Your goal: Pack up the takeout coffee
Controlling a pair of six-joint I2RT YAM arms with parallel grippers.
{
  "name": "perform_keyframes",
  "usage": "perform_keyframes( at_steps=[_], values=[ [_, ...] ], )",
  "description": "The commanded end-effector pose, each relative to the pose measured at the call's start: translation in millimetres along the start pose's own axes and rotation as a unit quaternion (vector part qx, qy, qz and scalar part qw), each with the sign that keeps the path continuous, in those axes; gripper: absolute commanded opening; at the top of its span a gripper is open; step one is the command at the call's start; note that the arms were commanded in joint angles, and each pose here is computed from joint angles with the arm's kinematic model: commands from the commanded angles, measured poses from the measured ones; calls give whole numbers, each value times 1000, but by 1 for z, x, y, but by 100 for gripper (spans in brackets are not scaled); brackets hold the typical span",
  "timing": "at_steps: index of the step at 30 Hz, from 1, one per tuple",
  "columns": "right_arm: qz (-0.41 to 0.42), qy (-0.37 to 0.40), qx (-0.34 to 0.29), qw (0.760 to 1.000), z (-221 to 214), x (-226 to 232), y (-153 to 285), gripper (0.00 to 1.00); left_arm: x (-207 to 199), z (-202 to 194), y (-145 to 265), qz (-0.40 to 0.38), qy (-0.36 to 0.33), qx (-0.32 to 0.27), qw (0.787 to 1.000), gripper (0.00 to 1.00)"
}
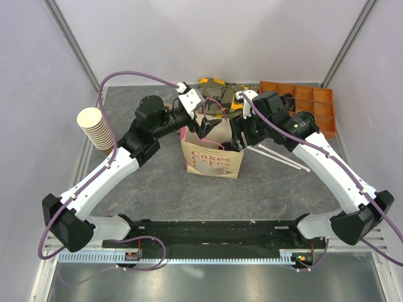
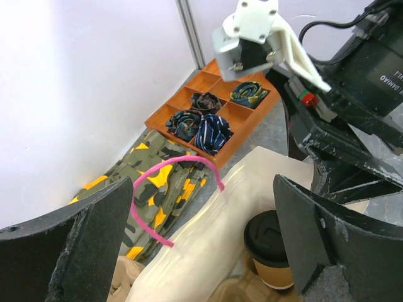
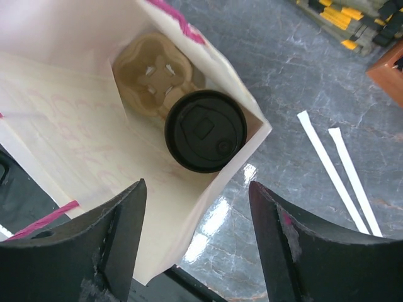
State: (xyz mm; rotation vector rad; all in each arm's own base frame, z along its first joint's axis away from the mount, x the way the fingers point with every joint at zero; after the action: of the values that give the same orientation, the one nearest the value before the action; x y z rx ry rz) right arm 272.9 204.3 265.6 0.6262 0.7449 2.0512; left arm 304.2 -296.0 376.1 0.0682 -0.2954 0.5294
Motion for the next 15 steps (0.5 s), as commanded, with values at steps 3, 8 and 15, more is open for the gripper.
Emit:
perform_keyframes(
  at_steps=[3,8,15],
  values=[
    [12,18,-62,998,35,5,20,82,18,33,-2,31,0,-39,999,100],
    [12,27,-97,995,55,8,34,87,29,37,-3,45,16,-38,998,100],
    [-5,56,-164,985,97,7,66,93,45,48,0,69,50,-42,995,100]
  ],
)
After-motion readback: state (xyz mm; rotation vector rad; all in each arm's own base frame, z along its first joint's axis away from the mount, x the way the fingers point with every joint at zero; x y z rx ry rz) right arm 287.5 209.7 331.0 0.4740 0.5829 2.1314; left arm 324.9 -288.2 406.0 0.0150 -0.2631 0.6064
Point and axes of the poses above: each gripper's point midway between its finger pads, its own y axis back along the fingers, its own x axis along the line the jaws close on, z = x × y, the point moved 1 cm from there along y, back along the fingers, and after that the axes turned 2 degrees about -y, right-handed, at the moved point
